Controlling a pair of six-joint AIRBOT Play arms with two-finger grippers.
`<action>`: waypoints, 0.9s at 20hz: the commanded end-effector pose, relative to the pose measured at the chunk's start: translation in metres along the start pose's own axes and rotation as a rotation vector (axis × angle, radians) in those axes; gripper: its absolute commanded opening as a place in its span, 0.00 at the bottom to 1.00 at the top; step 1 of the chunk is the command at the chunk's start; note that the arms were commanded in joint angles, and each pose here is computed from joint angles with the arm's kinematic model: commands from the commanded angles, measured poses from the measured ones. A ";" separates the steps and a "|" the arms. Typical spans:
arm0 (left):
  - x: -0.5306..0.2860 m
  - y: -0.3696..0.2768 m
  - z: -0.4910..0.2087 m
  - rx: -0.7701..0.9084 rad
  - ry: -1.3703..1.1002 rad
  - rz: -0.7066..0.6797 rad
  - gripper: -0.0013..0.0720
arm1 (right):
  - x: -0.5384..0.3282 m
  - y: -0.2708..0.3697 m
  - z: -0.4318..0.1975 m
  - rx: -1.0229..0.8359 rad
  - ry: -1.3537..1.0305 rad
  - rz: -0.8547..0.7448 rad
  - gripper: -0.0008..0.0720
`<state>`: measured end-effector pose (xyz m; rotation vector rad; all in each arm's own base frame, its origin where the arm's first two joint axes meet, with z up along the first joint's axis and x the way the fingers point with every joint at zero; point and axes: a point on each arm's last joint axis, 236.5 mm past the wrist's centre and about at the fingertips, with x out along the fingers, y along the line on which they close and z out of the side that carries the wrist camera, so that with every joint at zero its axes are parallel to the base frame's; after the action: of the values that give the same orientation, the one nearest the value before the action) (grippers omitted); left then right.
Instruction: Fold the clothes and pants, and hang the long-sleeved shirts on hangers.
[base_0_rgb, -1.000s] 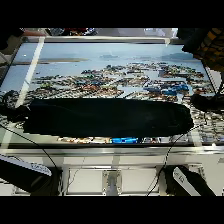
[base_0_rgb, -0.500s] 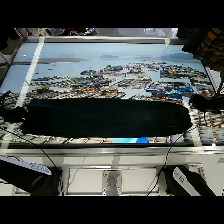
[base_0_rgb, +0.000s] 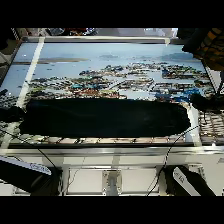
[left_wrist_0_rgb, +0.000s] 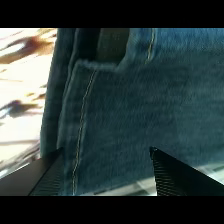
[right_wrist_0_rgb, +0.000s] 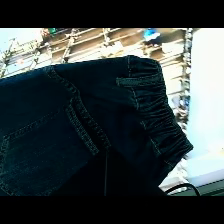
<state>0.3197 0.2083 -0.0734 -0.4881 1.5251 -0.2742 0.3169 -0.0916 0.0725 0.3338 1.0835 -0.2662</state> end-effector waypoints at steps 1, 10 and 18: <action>-0.007 -0.011 -0.005 0.005 -0.016 -0.087 0.82 | 0.000 0.000 0.001 -0.003 -0.003 0.000 0.03; -0.005 0.022 0.005 -0.028 -0.098 -0.031 0.82 | 0.000 0.004 0.000 0.003 -0.001 0.014 0.03; 0.021 0.032 0.005 -0.052 -0.063 -0.064 0.82 | 0.000 0.009 0.000 0.013 0.000 0.037 0.03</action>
<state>0.3210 0.2236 -0.0970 -0.5862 1.4520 -0.2802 0.3198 -0.0853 0.0736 0.3587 1.0753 -0.2454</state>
